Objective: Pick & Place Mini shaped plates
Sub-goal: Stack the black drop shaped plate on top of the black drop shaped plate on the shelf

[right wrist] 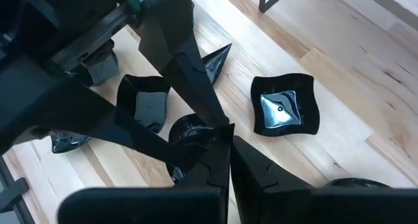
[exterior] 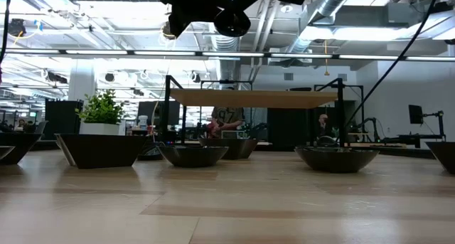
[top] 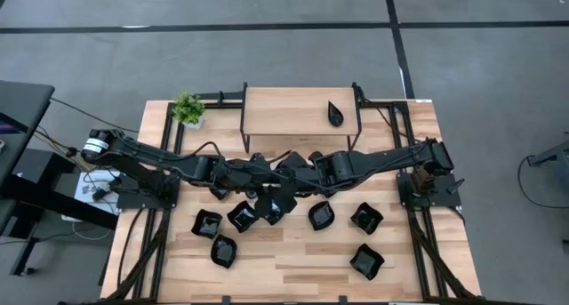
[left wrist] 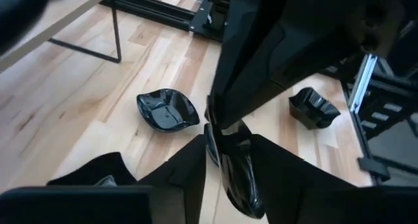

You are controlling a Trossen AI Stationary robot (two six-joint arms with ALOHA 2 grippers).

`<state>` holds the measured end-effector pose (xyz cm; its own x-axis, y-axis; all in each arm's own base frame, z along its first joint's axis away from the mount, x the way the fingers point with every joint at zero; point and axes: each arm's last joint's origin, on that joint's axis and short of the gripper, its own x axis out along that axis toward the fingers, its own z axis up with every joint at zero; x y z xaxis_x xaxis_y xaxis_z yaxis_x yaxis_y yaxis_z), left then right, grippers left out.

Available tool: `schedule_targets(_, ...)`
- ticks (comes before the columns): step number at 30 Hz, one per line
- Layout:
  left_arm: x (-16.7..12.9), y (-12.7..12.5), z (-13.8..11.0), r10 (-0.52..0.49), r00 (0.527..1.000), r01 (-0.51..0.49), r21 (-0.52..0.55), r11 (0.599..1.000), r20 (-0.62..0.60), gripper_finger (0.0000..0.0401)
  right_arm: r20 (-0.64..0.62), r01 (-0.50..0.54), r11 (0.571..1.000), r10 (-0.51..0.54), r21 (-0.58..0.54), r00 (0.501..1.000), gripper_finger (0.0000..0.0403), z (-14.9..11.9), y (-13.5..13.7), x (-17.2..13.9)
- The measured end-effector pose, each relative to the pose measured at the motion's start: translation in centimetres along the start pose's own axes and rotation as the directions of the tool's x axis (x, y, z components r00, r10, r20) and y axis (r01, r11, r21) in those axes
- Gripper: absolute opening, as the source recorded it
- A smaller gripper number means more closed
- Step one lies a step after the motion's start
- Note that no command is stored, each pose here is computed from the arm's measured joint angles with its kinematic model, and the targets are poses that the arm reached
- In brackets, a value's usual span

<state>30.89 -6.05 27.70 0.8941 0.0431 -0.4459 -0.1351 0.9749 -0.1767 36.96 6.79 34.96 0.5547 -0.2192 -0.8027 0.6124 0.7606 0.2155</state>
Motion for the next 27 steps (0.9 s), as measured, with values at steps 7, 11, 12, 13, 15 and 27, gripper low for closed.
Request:
schedule_targets(7, -1.1, 0.2, 0.4, 0.001, 1.0, -0.001, 0.029, 1.0, 0.007, 0.0134, -0.011, 0.014, 1.0, -0.014, -0.008, 1.0, 0.0001, -0.1, -0.1, 0.0)
schedule_targets(11, -2.6, 0.5, 1.2, 0.001, 0.999, -0.003, 0.039, 0.999, 0.035, 0.0134, -0.029, 0.036, 0.999, -0.036, -0.018, 0.999, 0.0, -0.3, -0.3, 0.0)
schedule_targets(12, -2.9, 0.5, 1.3, 0.0, 0.999, -0.002, 0.039, 0.999, 0.04, 0.0134, -0.033, 0.04, 0.999, -0.041, -0.021, 0.999, 0.0, -0.3, -0.4, 0.0)
schedule_targets(13, -3.3, 0.6, 1.4, 0.001, 0.999, -0.003, 0.041, 0.999, 0.037, 0.0134, -0.039, 0.047, 0.999, -0.048, -0.024, 0.998, 0.0, -0.4, -0.5, 0.0)
schedule_targets(15, -4.0, 0.7, 1.5, 0.0, 0.999, -0.002, 0.042, 0.999, 0.037, 0.0133, -0.045, 0.056, 0.998, -0.057, -0.027, 0.997, 0.0, -0.4, -0.6, 0.0)
schedule_targets(27, -8.7, 1.6, 2.2, -0.001, 0.996, -0.001, 0.026, 1.0, 0.09, 0.0133, -0.01, 0.051, 0.995, -0.052, -0.09, 0.999, 0.0, 2.3, -2.3, -4.1)
